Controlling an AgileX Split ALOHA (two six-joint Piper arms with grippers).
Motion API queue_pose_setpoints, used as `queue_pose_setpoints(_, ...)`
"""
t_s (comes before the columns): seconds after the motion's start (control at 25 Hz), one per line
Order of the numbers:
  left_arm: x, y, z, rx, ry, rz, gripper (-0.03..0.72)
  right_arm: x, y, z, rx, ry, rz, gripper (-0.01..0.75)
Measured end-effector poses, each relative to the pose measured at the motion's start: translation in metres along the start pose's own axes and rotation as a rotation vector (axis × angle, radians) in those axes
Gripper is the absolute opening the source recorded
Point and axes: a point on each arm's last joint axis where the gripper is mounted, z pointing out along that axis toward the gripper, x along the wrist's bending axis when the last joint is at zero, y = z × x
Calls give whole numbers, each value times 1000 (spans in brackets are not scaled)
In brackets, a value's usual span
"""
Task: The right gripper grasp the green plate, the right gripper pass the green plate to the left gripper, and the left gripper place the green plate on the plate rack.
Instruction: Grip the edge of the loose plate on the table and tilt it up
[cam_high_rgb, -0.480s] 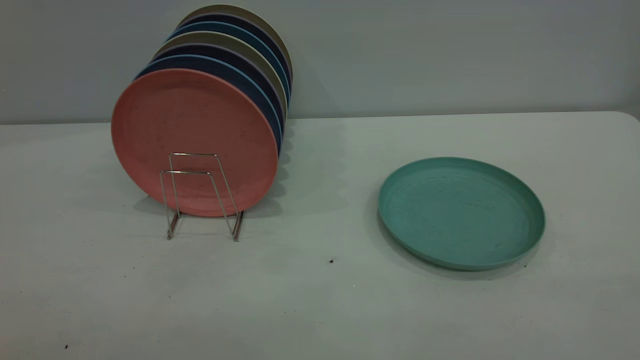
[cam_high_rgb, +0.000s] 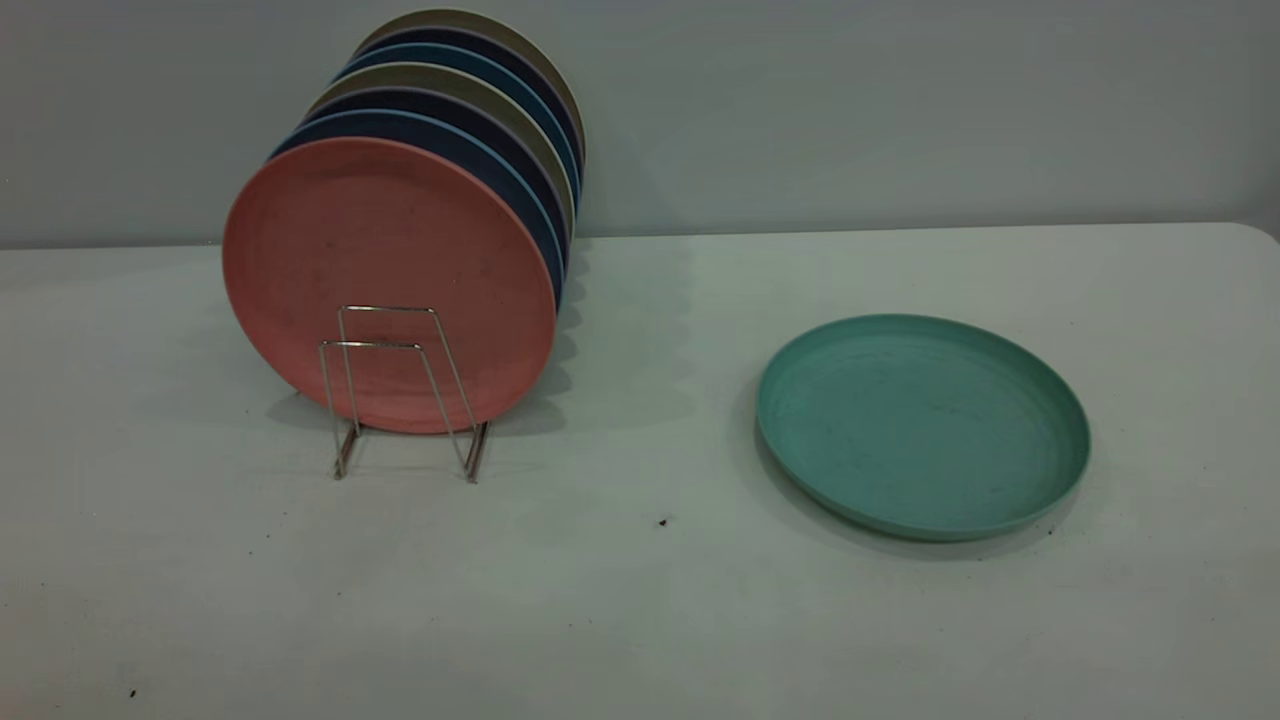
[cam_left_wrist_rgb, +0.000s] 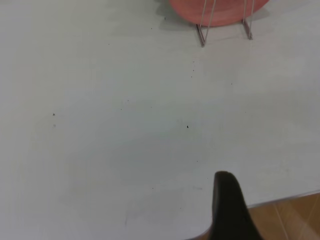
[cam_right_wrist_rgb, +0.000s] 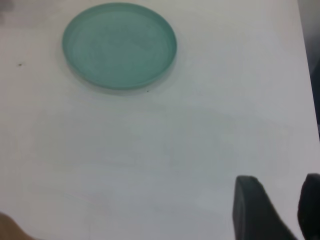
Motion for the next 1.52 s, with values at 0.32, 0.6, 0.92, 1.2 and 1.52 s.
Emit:
queue_pose_setpoints(0.32,0,0,0,0,0,0,472,0,0,0,0,0,0,237)
queue_pose_setpoints(0.6,0,0,0,0,0,0,472,0,0,0,0,0,0,237)
queue_pose_setpoints(0.92,0,0,0,0,0,0,472,0,0,0,0,0,0,237)
queue_pose_setpoints(1.2,0,0,0,-1,0,1,472,0,0,0,0,0,0,237)
queue_pose_setpoints(1.52,4,26,-3,-240,34,-25,472,-2,0,0,-2,-27,20,237)
